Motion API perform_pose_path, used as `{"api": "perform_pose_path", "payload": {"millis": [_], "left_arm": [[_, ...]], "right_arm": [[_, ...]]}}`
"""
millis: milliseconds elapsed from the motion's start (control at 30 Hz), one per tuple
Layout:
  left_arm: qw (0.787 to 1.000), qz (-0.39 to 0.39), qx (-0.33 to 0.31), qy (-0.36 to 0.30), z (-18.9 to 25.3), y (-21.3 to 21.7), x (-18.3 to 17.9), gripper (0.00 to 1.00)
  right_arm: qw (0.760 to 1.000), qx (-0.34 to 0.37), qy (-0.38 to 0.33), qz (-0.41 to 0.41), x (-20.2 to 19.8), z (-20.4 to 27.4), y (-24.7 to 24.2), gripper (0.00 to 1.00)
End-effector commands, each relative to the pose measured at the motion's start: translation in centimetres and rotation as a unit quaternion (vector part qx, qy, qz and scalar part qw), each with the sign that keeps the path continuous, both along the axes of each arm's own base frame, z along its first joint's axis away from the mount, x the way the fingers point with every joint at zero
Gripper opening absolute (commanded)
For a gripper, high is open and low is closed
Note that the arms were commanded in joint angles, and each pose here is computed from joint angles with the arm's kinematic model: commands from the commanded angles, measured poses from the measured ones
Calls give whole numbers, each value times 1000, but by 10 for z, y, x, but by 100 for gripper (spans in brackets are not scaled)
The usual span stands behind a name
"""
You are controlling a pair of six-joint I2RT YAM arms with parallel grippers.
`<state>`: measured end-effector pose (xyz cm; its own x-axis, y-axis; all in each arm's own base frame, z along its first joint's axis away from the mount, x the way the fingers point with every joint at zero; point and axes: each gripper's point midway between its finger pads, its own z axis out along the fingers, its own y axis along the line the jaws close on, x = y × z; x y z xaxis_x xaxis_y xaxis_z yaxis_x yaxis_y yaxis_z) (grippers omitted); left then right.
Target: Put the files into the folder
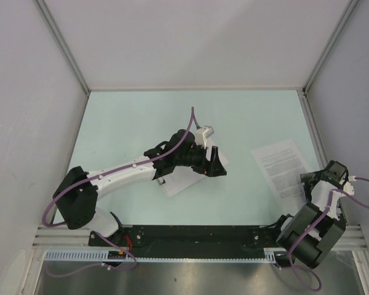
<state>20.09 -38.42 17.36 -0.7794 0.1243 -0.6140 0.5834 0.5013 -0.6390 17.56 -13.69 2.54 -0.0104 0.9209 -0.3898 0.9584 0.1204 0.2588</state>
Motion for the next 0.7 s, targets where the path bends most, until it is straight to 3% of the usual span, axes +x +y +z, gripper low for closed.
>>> {"api": "perform_pose_path", "payload": {"millis": [0,267,367,400,433,500,567,667], "left_arm": [[1000,4,-15,-17,11,-2,5,86],[999,45,-3,6,-5,0,34,86],[997,72,-1,17,-11,2,56,86],[997,79,-15,7,-2,-2,66,86],[996,85,-9,10,-11,-5,74,86],[996,84,-13,7,-13,-19,88,86],[996,72,-46,10,1,-41,95,84],[996,55,-68,33,-1,-73,98,79]], "right_arm": [[998,52,-21,28,17,-16,39,95],[978,106,-112,140,95,9,135,94],[921,120,-192,317,138,53,210,95],[886,101,-201,406,140,63,234,95],[877,99,-176,436,134,62,239,97],[848,21,-165,503,149,79,230,100],[868,-49,-119,479,153,81,188,100],[891,-82,-95,437,155,75,120,100]]}}
